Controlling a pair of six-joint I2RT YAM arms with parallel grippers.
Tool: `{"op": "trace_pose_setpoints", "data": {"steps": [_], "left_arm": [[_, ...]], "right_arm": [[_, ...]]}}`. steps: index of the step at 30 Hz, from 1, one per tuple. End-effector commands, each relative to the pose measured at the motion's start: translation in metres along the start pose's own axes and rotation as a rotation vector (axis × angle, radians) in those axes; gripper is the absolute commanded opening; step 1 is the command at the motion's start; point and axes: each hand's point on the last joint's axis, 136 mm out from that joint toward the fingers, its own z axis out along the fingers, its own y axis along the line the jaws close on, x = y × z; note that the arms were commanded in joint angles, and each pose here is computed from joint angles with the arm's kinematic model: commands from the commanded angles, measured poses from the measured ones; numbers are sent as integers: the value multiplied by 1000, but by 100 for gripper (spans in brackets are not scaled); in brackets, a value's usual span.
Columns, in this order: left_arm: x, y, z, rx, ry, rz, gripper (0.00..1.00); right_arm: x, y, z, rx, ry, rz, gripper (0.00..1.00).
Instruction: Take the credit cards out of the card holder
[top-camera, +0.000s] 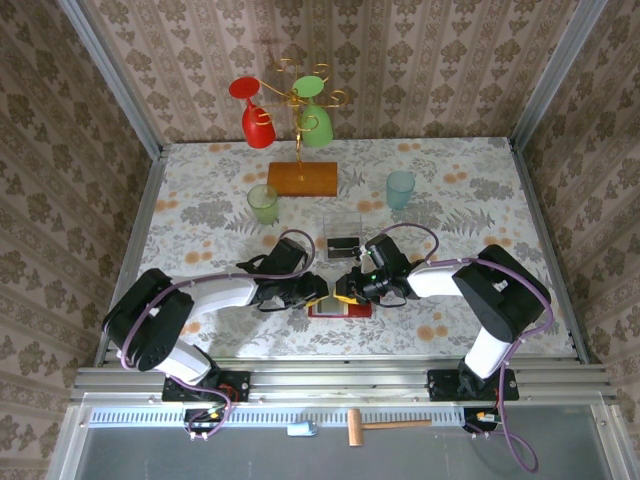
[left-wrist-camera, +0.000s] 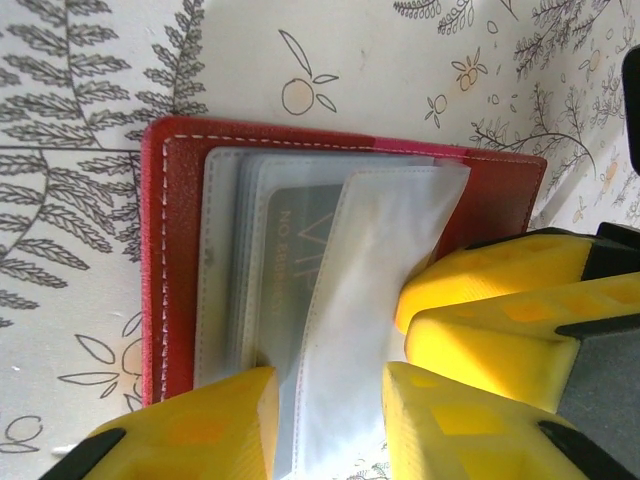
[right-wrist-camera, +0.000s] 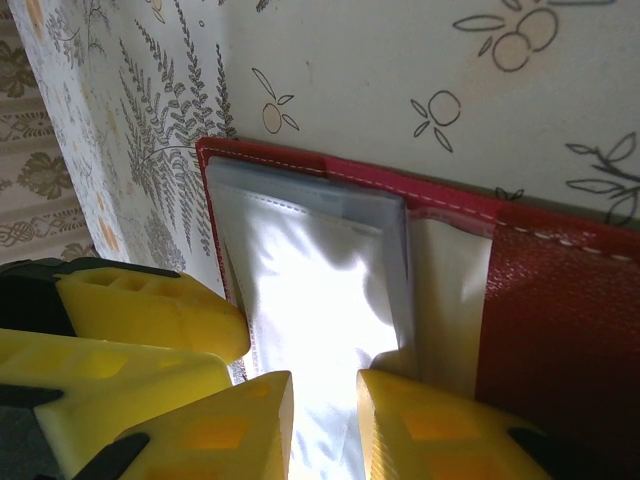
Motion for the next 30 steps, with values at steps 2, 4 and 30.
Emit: {"op": "trace_pose_setpoints", "data": {"steps": [2,4,30], "left_arm": [[1,-6,5,2,18,0,33],[1,-7,6,4,19,1,33],[-7,-22,7,47,-1,26,28]], "right_arm": [[7,-15,2,26,23,35,24],[8,-16,2,26,24,37,24],[-4,12,-23,29,-27,3,26]]}}
